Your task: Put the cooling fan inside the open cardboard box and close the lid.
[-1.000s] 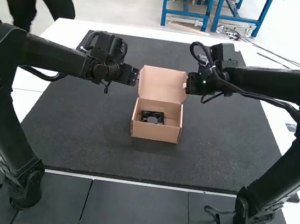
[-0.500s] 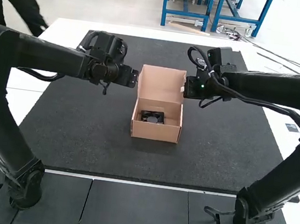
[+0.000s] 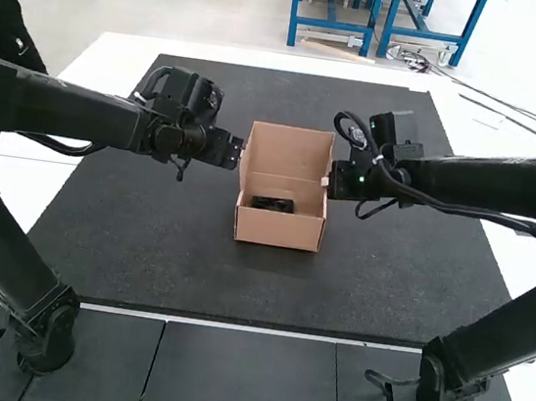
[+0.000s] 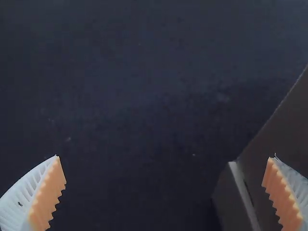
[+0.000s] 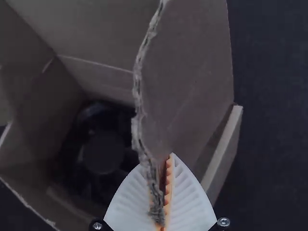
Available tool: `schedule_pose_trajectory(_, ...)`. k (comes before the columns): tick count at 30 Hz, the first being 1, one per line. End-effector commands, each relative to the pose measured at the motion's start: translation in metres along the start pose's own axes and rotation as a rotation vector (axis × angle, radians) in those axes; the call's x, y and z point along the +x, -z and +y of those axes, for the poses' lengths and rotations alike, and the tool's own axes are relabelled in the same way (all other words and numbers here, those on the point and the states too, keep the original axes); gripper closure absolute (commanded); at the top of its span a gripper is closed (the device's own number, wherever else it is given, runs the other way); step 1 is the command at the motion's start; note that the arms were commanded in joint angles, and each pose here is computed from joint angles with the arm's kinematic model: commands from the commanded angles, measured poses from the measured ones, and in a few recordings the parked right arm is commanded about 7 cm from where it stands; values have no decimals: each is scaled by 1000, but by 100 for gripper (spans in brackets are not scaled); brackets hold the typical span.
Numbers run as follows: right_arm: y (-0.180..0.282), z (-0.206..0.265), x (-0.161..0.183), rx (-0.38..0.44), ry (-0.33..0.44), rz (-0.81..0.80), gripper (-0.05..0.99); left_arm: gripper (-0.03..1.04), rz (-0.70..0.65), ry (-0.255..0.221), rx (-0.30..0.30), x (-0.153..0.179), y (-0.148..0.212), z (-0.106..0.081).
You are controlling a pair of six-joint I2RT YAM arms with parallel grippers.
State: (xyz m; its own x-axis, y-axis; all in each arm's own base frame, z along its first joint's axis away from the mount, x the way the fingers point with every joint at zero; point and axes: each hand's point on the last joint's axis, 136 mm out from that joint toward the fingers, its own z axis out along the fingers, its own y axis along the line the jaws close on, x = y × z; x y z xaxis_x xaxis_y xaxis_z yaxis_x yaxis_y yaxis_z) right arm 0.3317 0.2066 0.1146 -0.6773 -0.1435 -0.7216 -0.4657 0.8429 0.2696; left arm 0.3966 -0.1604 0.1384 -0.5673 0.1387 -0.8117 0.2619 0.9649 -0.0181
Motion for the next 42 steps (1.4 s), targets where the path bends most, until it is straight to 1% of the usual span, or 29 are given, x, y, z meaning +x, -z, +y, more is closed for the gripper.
schedule_pose_trajectory(1, 3, 16, 8, -51, 3, 3, 94, 4, -40, 0, 36, -10, 10, -11)
schedule_pose_trajectory(5, 5, 18, 13, -55, 5, 6, 94, 4, -35, -5, 57, -6, 11, -16)
schedule_pose_trajectory(12, 7, 20, 22, -60, 11, 19, 94, 4, -26, -14, 67, -3, 13, -22)
schedule_pose_trajectory(20, 4, 22, 42, -66, 16, 58, 94, 4, -7, -40, 86, 10, 20, -29)
schedule_pose_trajectory(27, 2, 18, 51, -29, 37, 63, 94, 4, 14, -54, 92, 25, 30, -27)
schedule_pose_trajectory(31, 1, 21, 56, -31, 48, 71, 94, 4, 32, -58, 97, 35, 34, -26)
schedule_pose_trajectory(34, 0, 18, 60, -11, 75, 73, 94, 4, 45, -60, 108, 42, 37, -27)
schedule_pose_trajectory(39, -1, 14, 62, 9, 98, 76, 94, 4, 57, -68, 113, 48, 41, -26)
schedule_pose_trajectory(41, -1, 13, 61, 14, 100, 73, 92, 4, 56, -78, 114, 49, 43, -26)
schedule_pose_trajectory(42, 0, 13, 60, 16, 101, 71, 86, 4, 60, -80, 113, 51, 43, -25)
